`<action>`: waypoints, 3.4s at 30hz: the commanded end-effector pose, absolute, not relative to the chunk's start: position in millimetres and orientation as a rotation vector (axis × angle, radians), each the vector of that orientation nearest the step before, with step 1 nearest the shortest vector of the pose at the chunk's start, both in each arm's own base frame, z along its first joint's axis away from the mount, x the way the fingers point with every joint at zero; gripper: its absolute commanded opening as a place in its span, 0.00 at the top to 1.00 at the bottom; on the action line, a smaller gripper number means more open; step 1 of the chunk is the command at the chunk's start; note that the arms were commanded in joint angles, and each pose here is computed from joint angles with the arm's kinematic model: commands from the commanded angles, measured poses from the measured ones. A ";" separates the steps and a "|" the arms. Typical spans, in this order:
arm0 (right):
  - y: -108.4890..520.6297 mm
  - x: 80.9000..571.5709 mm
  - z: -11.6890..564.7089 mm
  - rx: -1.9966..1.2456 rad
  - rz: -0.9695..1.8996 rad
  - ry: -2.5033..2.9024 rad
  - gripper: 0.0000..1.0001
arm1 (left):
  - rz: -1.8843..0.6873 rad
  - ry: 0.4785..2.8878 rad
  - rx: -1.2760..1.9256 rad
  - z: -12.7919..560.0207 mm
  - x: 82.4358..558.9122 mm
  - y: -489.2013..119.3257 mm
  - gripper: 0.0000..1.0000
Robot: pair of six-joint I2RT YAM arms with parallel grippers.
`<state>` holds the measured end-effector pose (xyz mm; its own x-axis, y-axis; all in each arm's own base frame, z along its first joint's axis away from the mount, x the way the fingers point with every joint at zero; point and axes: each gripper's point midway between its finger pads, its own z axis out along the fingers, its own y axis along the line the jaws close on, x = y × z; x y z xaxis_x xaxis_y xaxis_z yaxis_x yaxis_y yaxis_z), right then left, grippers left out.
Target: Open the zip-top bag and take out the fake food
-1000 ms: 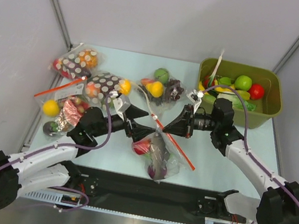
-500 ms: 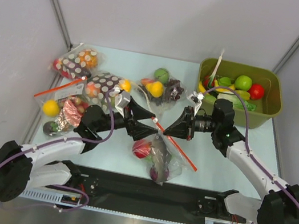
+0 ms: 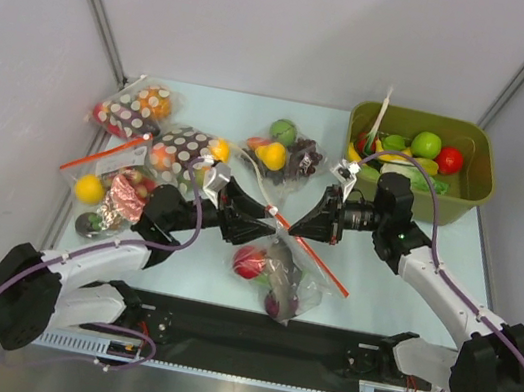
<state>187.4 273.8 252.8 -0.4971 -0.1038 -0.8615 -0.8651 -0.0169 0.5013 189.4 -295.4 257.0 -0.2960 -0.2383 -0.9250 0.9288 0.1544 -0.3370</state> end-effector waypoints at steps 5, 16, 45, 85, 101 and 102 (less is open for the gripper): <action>271.7 184.1 270.8 -1.062 1.555 1.566 1.00 | -1.435 1.310 0.795 260.1 180.4 -298.7 0.60; 265.3 188.2 279.8 -1.047 1.500 1.569 0.55 | -1.439 1.316 0.819 255.6 170.3 -293.8 1.00; 317.4 191.1 287.0 -1.098 1.569 1.526 0.58 | -1.432 1.318 0.895 257.0 153.8 -298.3 0.99; 319.0 172.8 284.3 -1.185 1.668 1.502 0.86 | -1.405 1.343 0.886 251.0 158.0 -298.1 1.00; 304.2 170.5 289.2 -1.174 1.666 1.494 0.98 | -1.280 1.392 0.814 244.0 174.2 -289.3 1.00; 302.2 169.9 289.9 -1.174 1.661 1.493 0.98 | -1.268 1.397 0.805 243.2 175.5 -288.0 1.00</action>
<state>176.8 313.2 264.8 -0.4897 -0.1541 -0.8582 -0.8498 -0.1356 0.5093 166.3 -293.9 240.1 -0.2926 -0.1514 -0.9442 0.9378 0.1473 -0.3143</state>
